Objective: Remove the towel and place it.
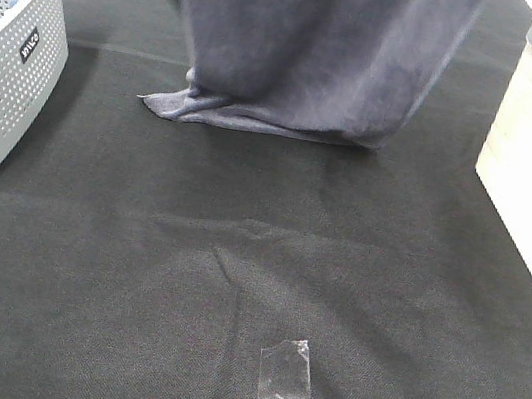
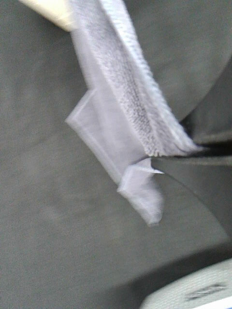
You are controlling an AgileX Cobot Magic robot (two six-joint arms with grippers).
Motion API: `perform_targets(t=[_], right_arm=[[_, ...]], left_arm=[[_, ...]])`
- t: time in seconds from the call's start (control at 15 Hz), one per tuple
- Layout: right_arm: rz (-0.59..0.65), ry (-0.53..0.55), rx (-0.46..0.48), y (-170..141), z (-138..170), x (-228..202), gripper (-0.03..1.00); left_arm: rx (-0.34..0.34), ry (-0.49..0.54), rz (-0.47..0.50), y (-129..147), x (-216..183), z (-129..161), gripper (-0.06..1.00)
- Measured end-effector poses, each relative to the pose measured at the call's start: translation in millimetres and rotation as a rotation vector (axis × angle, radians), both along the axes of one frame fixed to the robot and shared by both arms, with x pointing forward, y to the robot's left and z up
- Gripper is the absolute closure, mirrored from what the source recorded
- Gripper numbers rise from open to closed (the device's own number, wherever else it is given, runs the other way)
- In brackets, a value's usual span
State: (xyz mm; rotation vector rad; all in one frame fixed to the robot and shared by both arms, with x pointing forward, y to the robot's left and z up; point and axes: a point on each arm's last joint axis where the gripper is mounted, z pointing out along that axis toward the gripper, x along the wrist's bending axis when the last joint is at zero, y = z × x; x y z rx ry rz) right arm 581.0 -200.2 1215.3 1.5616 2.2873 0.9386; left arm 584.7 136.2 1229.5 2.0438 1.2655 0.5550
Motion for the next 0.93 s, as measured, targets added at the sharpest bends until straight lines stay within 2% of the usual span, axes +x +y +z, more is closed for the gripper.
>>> perform_targets(t=[0.2, 0.6, 0.93], right_arm=[[0.015, 0.064, 0.026, -4, -6, -42, 0.95], [0.019, 0.169, 0.088, -9, -25, -103, 0.95], [-0.020, 0.271, 0.123, -20, -58, -164, 0.95]], left_arm=[[0.004, 0.080, -0.033, 11, -45, -10, 0.94], [-0.078, 0.177, -0.036, 38, -119, -32, 0.94], [-0.152, 0.291, -0.089, 48, -163, -60, 0.94]])
